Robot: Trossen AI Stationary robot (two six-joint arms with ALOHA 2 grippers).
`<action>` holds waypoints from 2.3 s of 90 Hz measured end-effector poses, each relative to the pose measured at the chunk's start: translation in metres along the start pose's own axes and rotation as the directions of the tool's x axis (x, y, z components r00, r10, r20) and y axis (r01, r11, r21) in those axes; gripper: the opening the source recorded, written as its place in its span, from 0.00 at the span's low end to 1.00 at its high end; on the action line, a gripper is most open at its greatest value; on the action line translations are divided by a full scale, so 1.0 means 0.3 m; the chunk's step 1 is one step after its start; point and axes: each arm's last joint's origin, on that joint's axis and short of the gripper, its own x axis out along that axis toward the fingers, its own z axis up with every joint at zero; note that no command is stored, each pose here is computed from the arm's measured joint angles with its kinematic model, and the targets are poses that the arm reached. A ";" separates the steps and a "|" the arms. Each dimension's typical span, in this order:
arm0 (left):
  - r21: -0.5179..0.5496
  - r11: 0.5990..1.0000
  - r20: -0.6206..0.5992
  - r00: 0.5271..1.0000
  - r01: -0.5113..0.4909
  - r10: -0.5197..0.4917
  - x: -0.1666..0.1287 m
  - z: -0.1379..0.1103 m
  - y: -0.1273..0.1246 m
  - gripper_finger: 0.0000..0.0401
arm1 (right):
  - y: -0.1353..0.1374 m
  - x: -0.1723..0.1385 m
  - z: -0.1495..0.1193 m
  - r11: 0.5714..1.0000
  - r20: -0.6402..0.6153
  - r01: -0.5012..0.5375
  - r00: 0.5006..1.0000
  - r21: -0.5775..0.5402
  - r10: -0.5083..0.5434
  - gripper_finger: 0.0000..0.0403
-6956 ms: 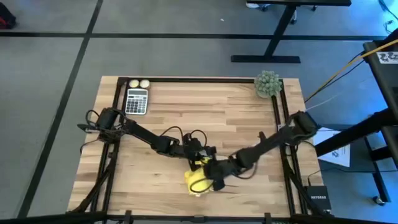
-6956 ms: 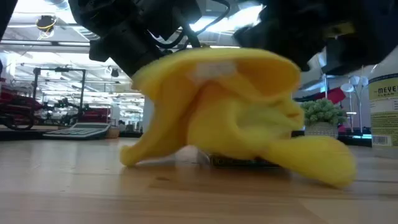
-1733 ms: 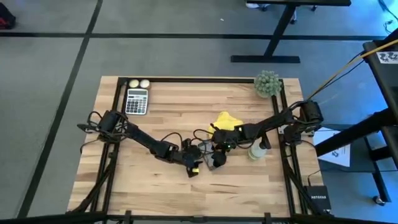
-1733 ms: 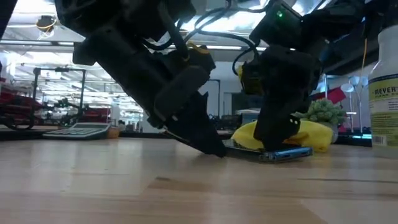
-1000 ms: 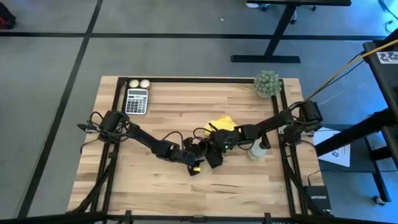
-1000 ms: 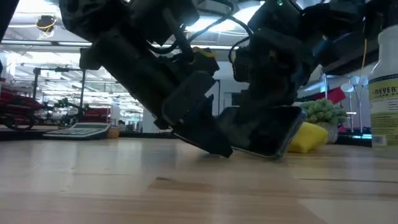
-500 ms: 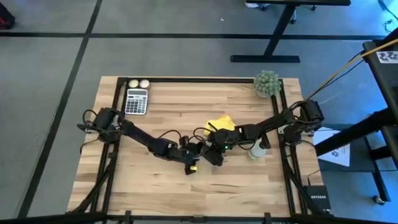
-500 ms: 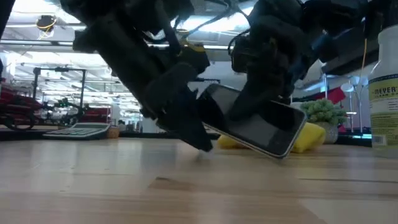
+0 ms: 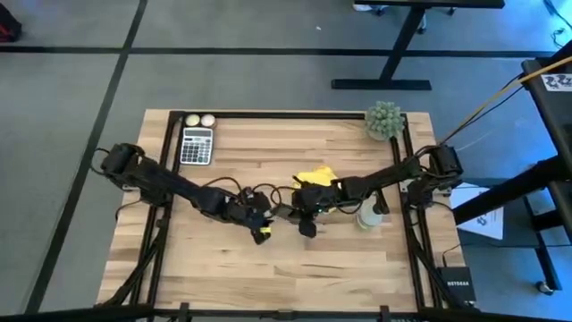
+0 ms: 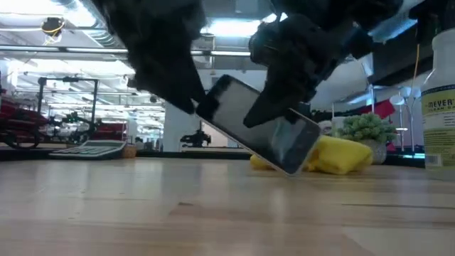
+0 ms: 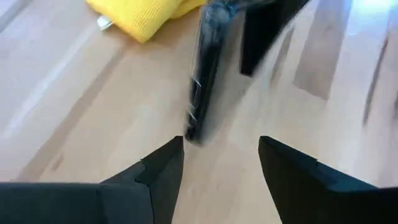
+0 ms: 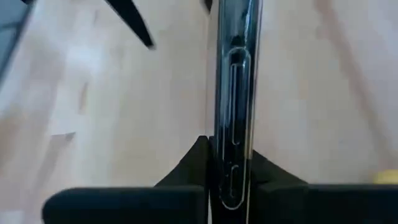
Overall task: Apply microfiber cloth
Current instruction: Spray the back of the black cellphone using the white spray bottle
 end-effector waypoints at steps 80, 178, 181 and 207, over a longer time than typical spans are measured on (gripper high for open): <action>-0.109 0.991 0.044 0.996 0.076 -0.072 -0.244 0.076 0.112 0.48 | 0.268 -0.084 0.112 0.396 0.174 0.324 0.912 -0.859 -0.371 0.03; -0.162 0.760 0.195 0.775 0.629 -0.600 -0.246 0.275 0.145 0.48 | 0.441 -0.165 0.186 -0.221 0.570 0.529 0.709 -0.819 -0.415 0.03; -0.157 0.755 0.186 0.770 0.636 -0.610 -0.246 0.273 0.143 0.48 | 0.444 -0.169 0.193 -0.231 0.585 0.541 0.700 -0.809 -0.410 0.03; -0.056 0.732 0.139 0.731 0.679 -0.668 -0.253 0.252 0.103 0.38 | 0.438 -0.173 0.207 -0.255 0.605 0.551 0.684 -0.795 -0.408 0.03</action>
